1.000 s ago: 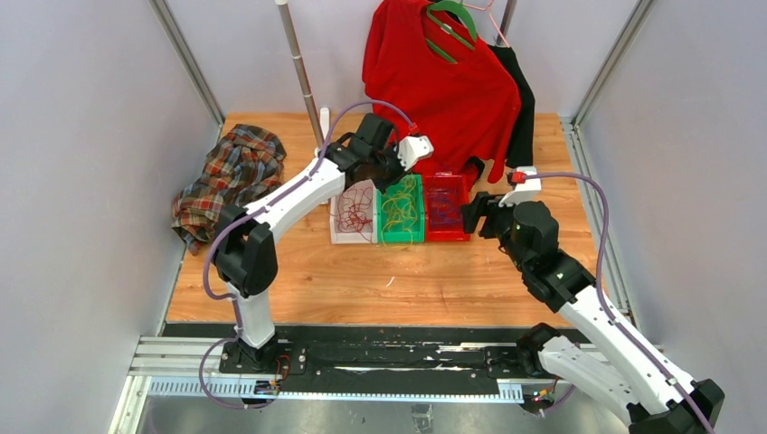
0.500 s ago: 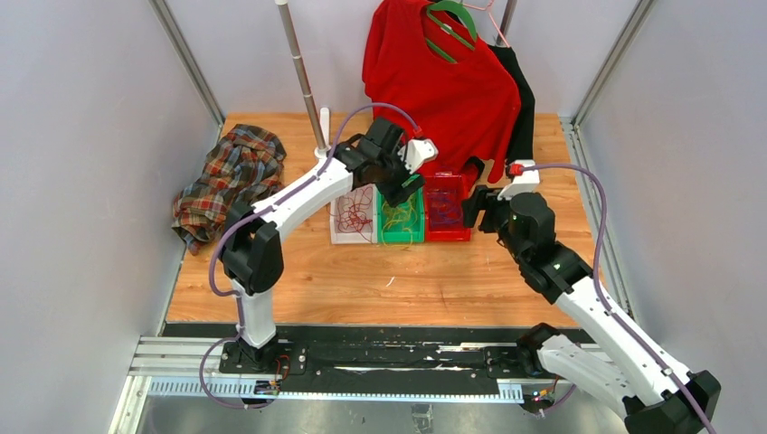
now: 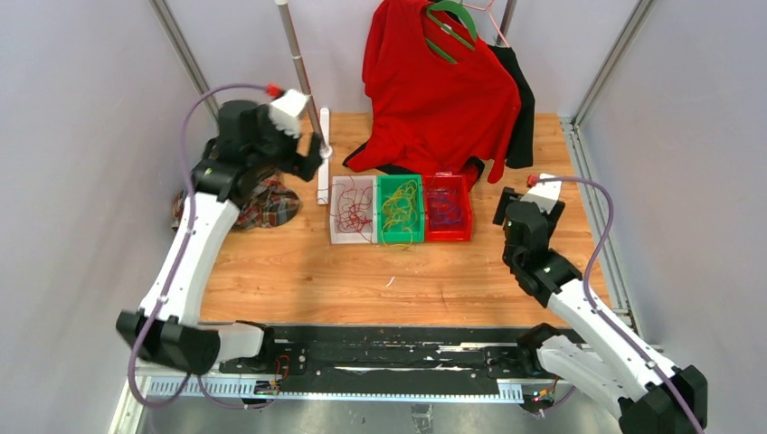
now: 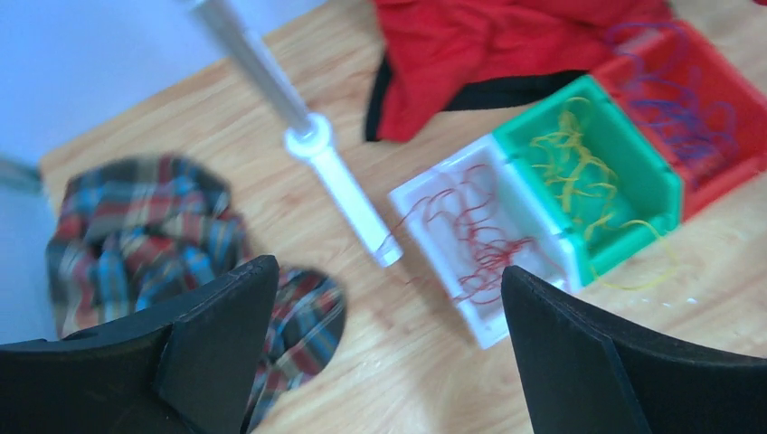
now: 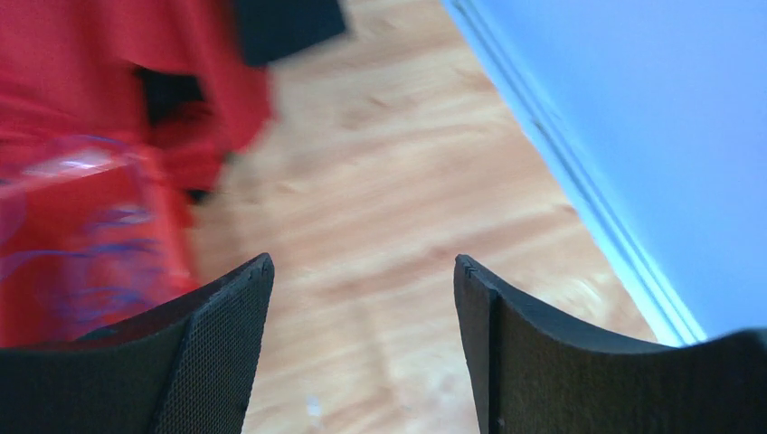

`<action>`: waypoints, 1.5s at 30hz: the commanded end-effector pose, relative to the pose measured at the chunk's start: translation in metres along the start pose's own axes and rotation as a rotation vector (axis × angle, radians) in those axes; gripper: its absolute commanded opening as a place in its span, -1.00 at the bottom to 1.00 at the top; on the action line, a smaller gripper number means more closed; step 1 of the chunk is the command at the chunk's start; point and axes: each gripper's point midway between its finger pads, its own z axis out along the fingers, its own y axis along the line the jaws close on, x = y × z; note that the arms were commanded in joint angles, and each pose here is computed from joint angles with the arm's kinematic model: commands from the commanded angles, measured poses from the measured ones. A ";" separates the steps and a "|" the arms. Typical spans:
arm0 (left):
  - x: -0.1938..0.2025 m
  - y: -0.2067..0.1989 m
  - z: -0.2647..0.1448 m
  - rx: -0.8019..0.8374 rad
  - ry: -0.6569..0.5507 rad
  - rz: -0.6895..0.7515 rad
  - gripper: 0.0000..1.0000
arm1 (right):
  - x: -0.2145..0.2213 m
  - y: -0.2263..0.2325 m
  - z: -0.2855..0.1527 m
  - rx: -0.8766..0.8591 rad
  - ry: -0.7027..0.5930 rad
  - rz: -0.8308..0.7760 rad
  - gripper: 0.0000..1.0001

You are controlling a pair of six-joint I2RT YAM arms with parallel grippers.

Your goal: Untangle the cables

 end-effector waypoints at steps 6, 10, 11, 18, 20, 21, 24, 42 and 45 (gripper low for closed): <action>0.115 0.045 -0.001 -0.151 -0.018 -0.117 0.96 | 0.074 -0.105 0.021 0.512 0.014 -0.022 0.46; 0.166 0.047 0.022 -0.187 -0.008 -0.157 0.96 | 0.097 -0.126 0.029 0.601 0.050 0.011 0.46; 0.175 0.049 0.027 -0.206 -0.015 -0.167 0.96 | 0.100 -0.128 0.032 0.612 0.049 0.007 0.46; 0.198 0.054 0.041 -0.306 -0.227 -0.214 0.96 | 0.114 -0.129 0.051 0.617 0.048 -0.091 0.46; 0.205 0.053 0.044 -0.309 -0.224 -0.236 0.96 | 0.112 -0.119 0.060 0.556 0.048 -0.114 0.46; 0.211 0.051 0.045 -0.304 -0.213 -0.232 0.96 | 0.112 -0.114 0.064 0.527 0.045 -0.113 0.46; 0.223 0.050 0.049 -0.313 -0.213 -0.206 0.96 | 0.111 -0.100 0.072 0.428 0.032 -0.114 0.46; 0.236 0.064 0.040 -0.442 -0.307 -0.135 0.96 | 0.130 -0.053 0.100 0.006 -0.036 -0.144 0.52; 0.233 0.066 0.039 -0.454 -0.333 -0.138 0.95 | 0.134 -0.053 0.100 0.015 0.012 -0.159 0.54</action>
